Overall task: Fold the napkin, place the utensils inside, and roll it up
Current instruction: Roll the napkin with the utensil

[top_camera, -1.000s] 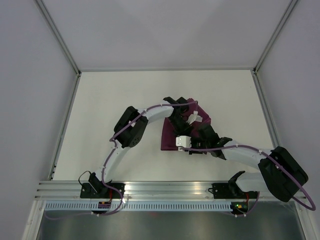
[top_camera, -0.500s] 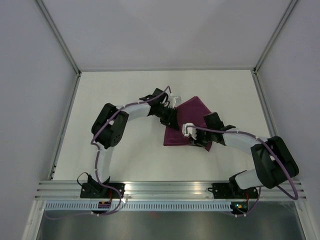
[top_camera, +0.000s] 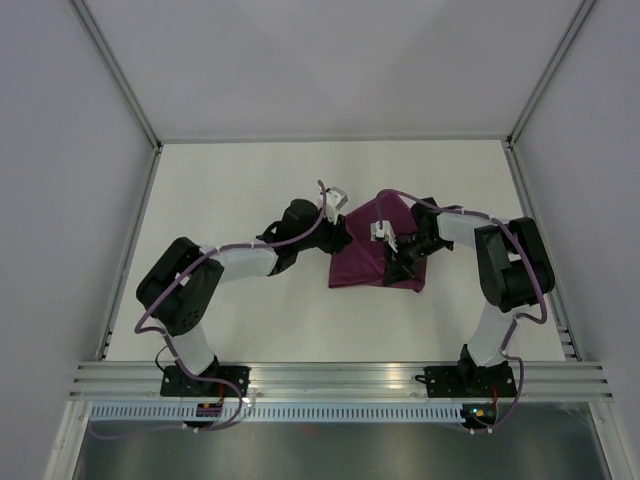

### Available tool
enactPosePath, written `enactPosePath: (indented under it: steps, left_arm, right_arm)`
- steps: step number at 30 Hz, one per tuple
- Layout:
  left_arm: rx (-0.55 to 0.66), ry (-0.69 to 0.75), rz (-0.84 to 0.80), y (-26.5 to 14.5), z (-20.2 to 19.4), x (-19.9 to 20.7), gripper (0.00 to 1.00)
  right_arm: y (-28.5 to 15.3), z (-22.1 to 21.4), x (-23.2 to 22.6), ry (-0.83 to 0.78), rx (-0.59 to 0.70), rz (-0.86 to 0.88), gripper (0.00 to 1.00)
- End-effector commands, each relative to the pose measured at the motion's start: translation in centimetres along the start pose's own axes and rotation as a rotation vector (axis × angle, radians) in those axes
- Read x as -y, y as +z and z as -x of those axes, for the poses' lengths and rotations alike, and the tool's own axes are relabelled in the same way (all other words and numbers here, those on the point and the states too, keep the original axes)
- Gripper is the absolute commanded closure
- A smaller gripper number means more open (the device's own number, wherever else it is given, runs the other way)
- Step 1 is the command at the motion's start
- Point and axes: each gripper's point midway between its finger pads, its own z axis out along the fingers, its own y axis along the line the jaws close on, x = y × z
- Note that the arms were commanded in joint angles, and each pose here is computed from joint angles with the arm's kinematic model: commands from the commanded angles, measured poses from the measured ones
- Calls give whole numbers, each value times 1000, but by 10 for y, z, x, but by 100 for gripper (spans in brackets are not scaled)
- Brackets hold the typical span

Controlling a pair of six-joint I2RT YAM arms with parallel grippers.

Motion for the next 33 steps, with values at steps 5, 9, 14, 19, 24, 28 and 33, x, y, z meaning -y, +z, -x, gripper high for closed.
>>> enactPosePath:
  steps: [5, 9, 14, 19, 24, 28, 33]
  left_arm:
    - [510, 429, 205, -62, 96, 20, 46]
    - [690, 494, 305, -83, 127, 42, 18]
    - [734, 397, 112, -86, 147, 65, 0]
    - [585, 607, 27, -64, 134, 84, 0]
    - [499, 926, 34, -53, 68, 93, 0]
    - [408, 957, 17, -48, 30, 100, 4]
    - [252, 1040, -86, -37, -20, 117, 9]
  right_arm:
    - [4, -32, -11, 100, -71, 134, 100]
    - [5, -32, -9, 122, -75, 148, 100]
    - [6, -32, -5, 135, -75, 146, 100]
    - [6, -32, -2, 152, -77, 143, 99]
    - [9, -33, 2, 190, -79, 145, 100]
    - [10, -35, 4, 216, -83, 149, 99]
    - [11, -36, 7, 227, -83, 149, 99]
